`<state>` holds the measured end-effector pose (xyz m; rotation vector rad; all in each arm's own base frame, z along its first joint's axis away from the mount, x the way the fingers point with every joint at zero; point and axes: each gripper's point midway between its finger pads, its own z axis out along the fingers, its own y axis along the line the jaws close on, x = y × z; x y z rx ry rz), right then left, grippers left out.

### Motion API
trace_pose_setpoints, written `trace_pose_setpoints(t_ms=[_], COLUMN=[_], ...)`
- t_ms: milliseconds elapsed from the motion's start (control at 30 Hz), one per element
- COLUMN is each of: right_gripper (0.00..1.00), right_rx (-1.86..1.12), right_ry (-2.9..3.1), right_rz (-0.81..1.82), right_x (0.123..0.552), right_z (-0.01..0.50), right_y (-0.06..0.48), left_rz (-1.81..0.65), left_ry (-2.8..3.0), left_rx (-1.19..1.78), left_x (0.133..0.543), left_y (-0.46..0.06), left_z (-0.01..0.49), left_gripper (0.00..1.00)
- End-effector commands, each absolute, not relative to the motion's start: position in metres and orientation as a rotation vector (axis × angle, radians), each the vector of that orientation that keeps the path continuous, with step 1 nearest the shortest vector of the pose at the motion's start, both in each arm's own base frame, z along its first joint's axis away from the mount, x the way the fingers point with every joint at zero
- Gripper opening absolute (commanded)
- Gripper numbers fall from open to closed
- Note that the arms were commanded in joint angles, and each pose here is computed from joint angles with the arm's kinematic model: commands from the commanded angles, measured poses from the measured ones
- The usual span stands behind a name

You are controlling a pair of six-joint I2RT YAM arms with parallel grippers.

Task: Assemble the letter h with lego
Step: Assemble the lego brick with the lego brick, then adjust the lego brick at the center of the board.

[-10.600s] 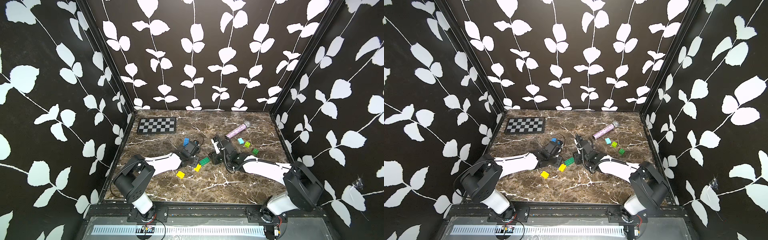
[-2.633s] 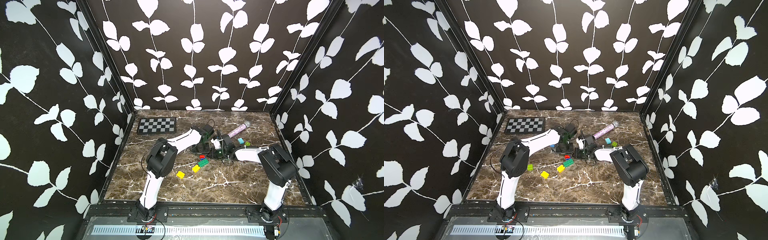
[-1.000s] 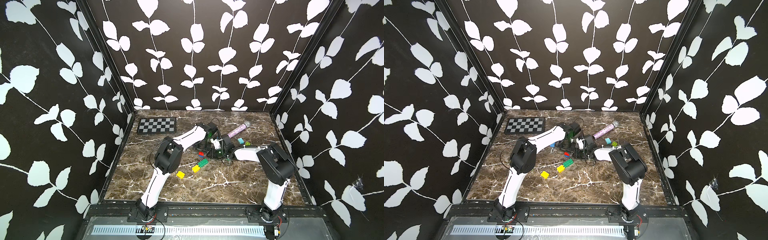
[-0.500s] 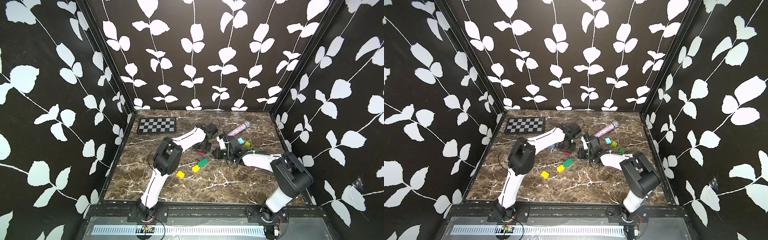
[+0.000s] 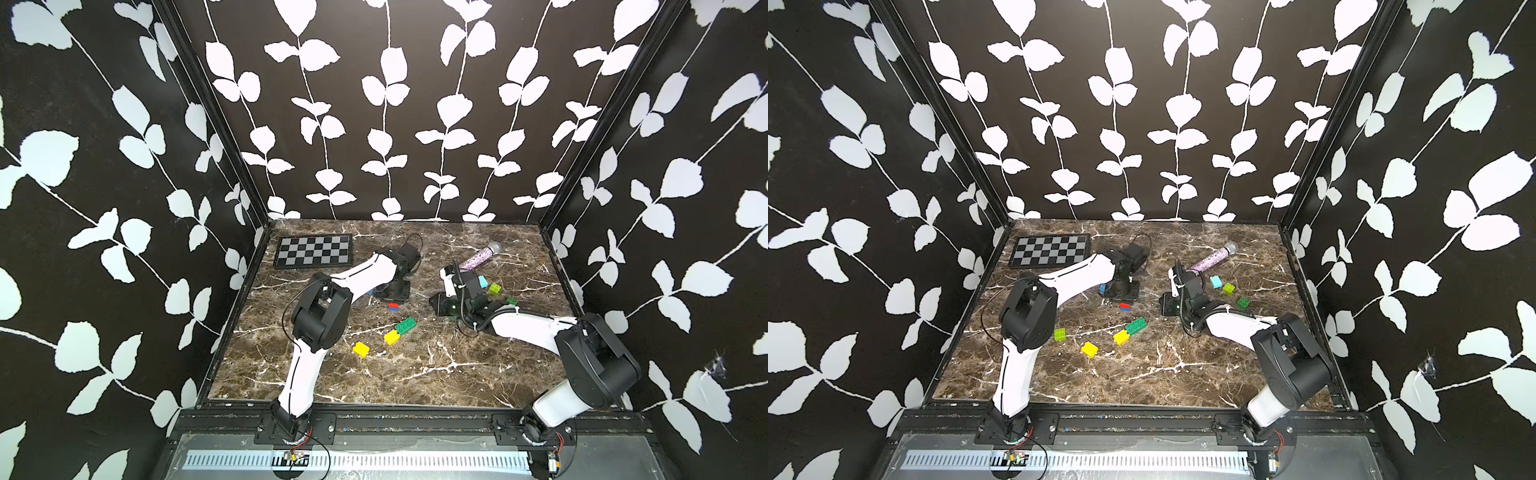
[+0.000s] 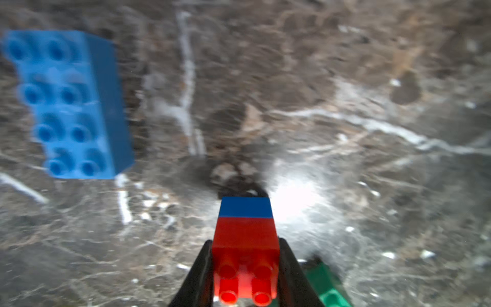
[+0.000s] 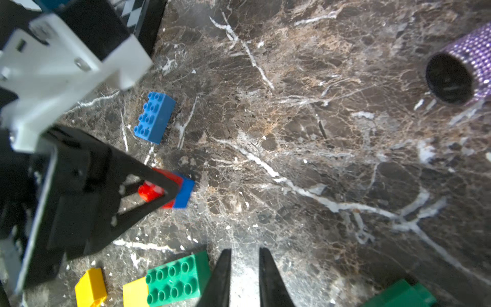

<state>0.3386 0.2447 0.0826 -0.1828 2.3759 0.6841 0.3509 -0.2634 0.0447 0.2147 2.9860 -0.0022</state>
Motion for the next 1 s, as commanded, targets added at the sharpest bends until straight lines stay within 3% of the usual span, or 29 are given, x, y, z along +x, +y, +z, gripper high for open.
trace_pose_setpoints(t_ms=[0, 133, 467, 600, 767, 967], right_gripper=[0.25, 0.31, 0.41, 0.48, 0.63, 0.61], right_rx=[-0.185, -0.196, -0.311, -0.254, -0.031, -0.290], right_ry=[2.336, 2.338, 2.334, 2.330, 2.355, 2.405], right_rz=[0.676, 0.707, 0.562, 0.478, 0.288, 0.651], right_x=[0.340, 0.337, 0.330, 0.333, 0.329, 0.281], right_z=[0.090, 0.090, 0.085, 0.089, 0.107, 0.144], right_y=[0.244, 0.249, 0.263, 0.248, 0.198, 0.280], left_rz=[0.219, 0.185, 0.018, -0.093, -0.160, -0.046], left_ry=[3.090, 3.067, 2.931, 2.855, 2.740, 2.680], left_rx=[0.187, 0.189, 0.213, 0.225, 0.214, 0.149], left_x=[0.330, 0.331, 0.349, 0.352, 0.338, 0.300], left_y=[-0.224, -0.223, -0.240, -0.248, -0.233, -0.179], left_z=[0.019, 0.031, 0.089, 0.120, 0.145, 0.119], left_gripper=[0.25, 0.44, 0.75, 0.97, 0.99, 0.99])
